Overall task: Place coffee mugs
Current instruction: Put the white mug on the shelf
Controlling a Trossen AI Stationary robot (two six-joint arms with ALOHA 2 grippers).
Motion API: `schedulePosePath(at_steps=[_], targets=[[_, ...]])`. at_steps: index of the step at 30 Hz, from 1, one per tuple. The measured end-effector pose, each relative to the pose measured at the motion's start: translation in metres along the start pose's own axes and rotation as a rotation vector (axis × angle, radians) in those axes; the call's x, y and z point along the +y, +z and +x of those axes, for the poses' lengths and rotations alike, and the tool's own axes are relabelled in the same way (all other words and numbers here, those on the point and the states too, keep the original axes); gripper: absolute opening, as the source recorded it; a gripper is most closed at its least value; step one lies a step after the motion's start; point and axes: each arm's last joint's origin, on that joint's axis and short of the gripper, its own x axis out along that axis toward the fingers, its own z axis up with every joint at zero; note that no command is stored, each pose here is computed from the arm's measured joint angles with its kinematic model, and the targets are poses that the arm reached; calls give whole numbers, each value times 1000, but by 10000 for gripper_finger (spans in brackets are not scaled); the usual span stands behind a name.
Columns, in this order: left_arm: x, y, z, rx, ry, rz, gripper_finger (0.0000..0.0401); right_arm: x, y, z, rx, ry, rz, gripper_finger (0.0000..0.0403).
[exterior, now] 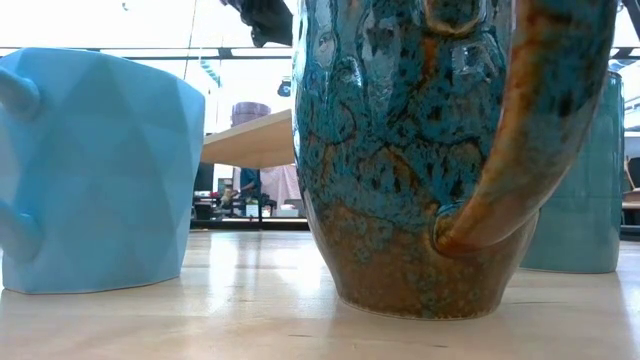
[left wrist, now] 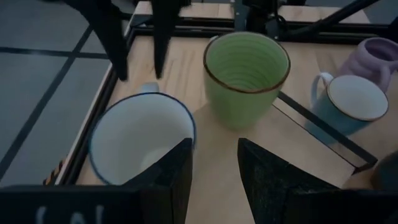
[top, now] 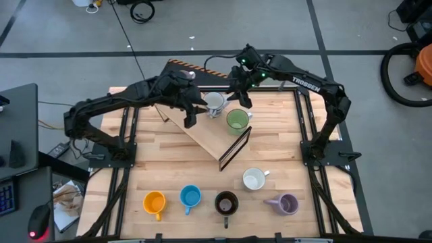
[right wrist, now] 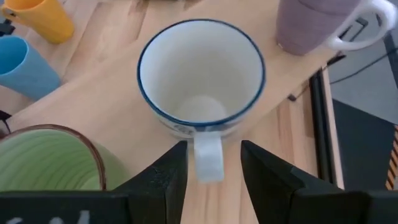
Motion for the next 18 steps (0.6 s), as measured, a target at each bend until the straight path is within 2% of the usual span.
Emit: schedulePosePath(at_steps=[3,7,9,18], targets=[[-3,2,6,-7,8,56,135,-2,3,-10,14,-24,12,155],[-5,1,14,20,73,216,135,-3,4,-24,55,-66,52,154],[-4,0,18,34,83,261,135,-3,4,-29,66,-73,87,154],[-2,-7,33,103,90,303,135,5,4,-48,161,-118,188,154]])
